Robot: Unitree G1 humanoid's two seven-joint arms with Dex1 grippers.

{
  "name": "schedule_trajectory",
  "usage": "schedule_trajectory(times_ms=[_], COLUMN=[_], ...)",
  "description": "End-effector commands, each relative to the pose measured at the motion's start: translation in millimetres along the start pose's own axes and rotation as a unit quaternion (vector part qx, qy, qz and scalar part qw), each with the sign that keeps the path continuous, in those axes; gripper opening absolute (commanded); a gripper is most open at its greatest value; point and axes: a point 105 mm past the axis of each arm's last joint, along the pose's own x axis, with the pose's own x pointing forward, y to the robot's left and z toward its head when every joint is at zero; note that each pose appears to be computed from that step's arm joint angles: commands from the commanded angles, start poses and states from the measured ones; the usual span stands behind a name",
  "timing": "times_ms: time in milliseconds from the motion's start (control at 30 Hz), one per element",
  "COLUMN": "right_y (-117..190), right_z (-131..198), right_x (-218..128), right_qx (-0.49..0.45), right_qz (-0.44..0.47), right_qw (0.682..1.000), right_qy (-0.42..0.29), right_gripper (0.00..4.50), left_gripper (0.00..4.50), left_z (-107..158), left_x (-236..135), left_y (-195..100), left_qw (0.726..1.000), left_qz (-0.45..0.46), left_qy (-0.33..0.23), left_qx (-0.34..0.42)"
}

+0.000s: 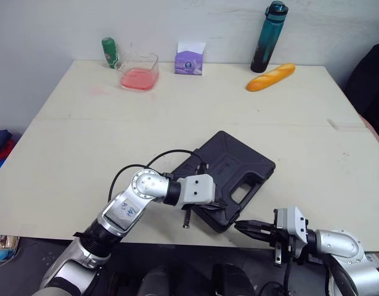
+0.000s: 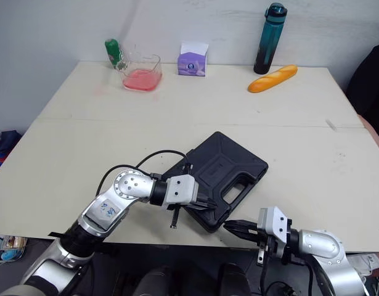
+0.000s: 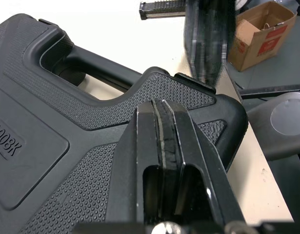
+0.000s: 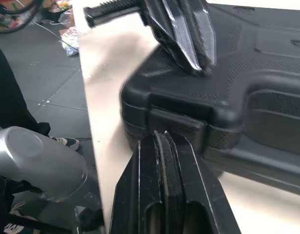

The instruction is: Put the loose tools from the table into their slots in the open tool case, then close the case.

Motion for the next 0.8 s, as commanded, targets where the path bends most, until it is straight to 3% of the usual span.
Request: schedule_trajectory(times_ms=[33,233,300,400,567,800], right_y=[-8.5,-4.7,-4.1,-8.6,-22.5,-52.1], right_z=[12.5,13.9,15.5,18.6,25.6,37.0], right_x=[-2.7,-4.2,-9.4,-26.9,-53.7,-90.1], right_qx=[-0.017,-0.01,-0.01,-0.018,-0.045,-0.08], right_qz=[-0.012,-0.006,-0.008,-0.019,-0.036,-0.087], right_qw=[1.0,1.0,1.0,1.0,0.998,0.99], right_qy=[-0.019,-0.021,-0.017,0.002,0.038,0.075], right_gripper=[0.0,0.0,0.0,0.0,0.0,0.0], left_gripper=[0.01,0.01,0.01,0.01,0.01,0.01], left_z=[-70.9,-70.1,-60.2,-27.0,0.7,4.8], left_x=[3.4,2.5,1.4,-9.3,-43.6,-101.3], left_y=[-31.2,-26.5,-19.6,-1.8,17.8,30.0], left_qw=[0.985,0.987,0.992,0.999,0.995,0.984], left_qz=[-0.044,-0.03,-0.018,0.02,0.081,0.166], left_qy=[0.123,0.118,0.089,0.004,-0.063,-0.059], left_qx=[-0.111,-0.102,-0.082,-0.037,0.006,0.037])
